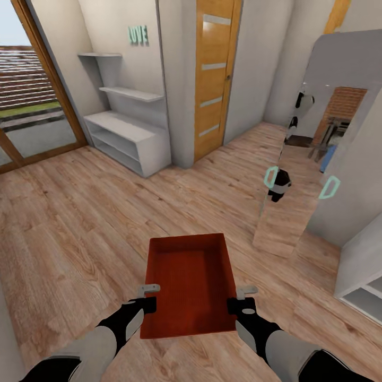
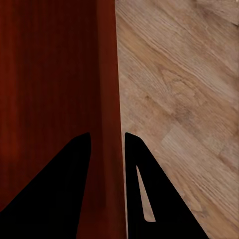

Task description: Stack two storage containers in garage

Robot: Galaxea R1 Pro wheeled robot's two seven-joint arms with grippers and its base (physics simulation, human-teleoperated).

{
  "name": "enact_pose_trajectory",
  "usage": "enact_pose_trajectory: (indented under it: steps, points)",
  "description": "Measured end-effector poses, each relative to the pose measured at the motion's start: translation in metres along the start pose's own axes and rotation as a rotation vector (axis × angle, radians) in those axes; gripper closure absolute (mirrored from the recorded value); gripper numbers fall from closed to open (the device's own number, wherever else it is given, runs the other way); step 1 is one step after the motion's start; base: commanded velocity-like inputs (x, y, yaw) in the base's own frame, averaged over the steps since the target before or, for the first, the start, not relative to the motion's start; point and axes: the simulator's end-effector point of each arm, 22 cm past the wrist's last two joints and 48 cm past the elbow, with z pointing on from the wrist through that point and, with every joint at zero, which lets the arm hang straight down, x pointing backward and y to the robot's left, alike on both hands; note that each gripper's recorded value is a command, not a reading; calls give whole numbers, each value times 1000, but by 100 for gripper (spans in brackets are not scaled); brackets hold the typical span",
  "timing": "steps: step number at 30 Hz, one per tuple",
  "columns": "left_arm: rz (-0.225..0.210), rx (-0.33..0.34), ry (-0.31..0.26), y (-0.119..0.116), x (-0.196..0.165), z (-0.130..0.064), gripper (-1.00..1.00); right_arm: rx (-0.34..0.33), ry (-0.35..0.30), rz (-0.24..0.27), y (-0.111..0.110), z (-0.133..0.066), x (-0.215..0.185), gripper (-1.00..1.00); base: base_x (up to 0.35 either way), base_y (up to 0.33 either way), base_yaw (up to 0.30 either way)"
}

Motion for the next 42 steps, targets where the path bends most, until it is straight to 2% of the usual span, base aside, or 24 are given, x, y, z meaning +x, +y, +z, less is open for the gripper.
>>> enact_pose_trajectory:
  steps: [42]
  points:
    - [1,0,-1,0,-1,0,100,0,-1,2,0,0,0,100,323,0,0]
